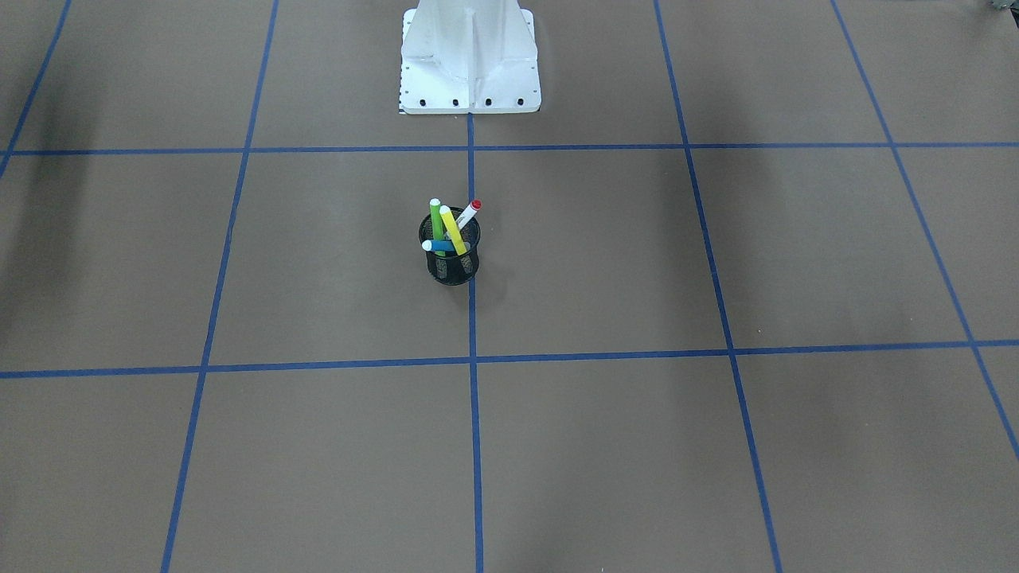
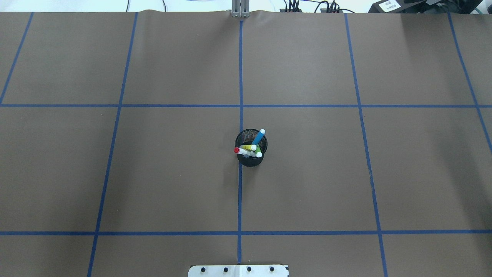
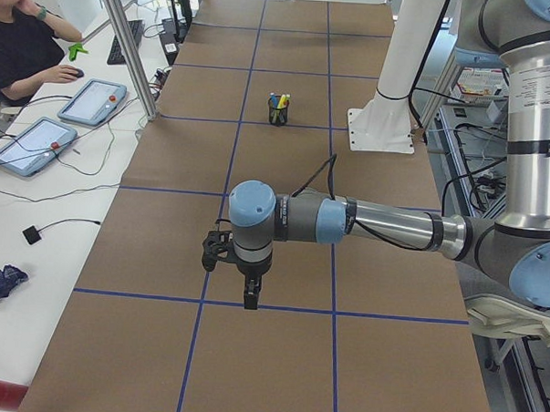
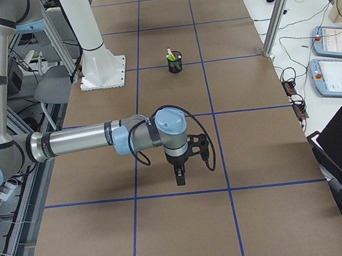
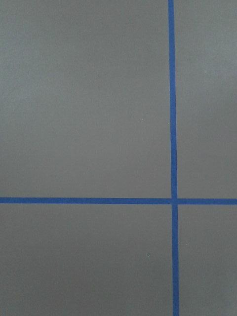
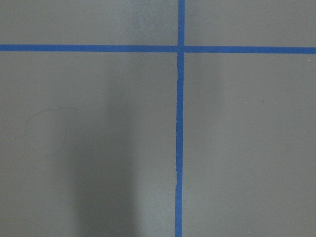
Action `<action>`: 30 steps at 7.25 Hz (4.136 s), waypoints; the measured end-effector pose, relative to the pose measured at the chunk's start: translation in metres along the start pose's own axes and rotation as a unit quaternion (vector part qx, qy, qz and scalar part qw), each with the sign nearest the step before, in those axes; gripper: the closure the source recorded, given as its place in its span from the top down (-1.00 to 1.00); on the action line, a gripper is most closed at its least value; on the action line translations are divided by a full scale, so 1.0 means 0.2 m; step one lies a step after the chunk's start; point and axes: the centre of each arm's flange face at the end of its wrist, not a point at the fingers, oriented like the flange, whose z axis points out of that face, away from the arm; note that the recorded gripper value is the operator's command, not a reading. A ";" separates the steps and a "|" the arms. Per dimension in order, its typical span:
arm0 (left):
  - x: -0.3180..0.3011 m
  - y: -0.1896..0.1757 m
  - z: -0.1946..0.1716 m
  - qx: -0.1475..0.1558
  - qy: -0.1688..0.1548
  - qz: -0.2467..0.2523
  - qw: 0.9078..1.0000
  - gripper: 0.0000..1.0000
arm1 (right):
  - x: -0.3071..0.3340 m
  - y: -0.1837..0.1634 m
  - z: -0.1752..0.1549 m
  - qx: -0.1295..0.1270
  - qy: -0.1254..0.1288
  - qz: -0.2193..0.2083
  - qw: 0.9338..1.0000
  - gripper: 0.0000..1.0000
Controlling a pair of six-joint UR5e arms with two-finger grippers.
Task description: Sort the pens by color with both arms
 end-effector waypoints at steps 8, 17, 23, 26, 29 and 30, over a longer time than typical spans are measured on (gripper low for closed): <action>0.03 -0.02 -0.04 0.006 0.001 0.005 1.000 0.99 | -0.09 -0.03 -0.10 -0.003 -0.005 0.003 1.000 0.99; 0.01 -0.01 0.03 0.007 0.034 0.010 0.999 1.00 | -0.17 -0.17 -0.13 0.003 -0.036 0.015 0.999 0.99; 0.02 -0.01 0.02 0.010 0.035 0.013 0.999 1.00 | -0.32 -0.29 -0.24 -0.018 -0.052 0.106 0.993 0.99; 0.02 -0.01 0.02 0.010 0.035 0.013 0.999 1.00 | -0.50 -0.37 -0.27 -0.027 -0.054 0.123 0.991 0.99; 0.02 -0.01 0.02 0.011 0.035 0.013 0.999 1.00 | -0.81 -0.53 -0.30 -0.038 -0.065 0.132 0.988 0.99; 0.02 -0.01 0.02 0.012 0.035 0.014 0.999 1.00 | -0.96 -0.59 -0.33 -0.050 -0.082 0.130 0.987 0.99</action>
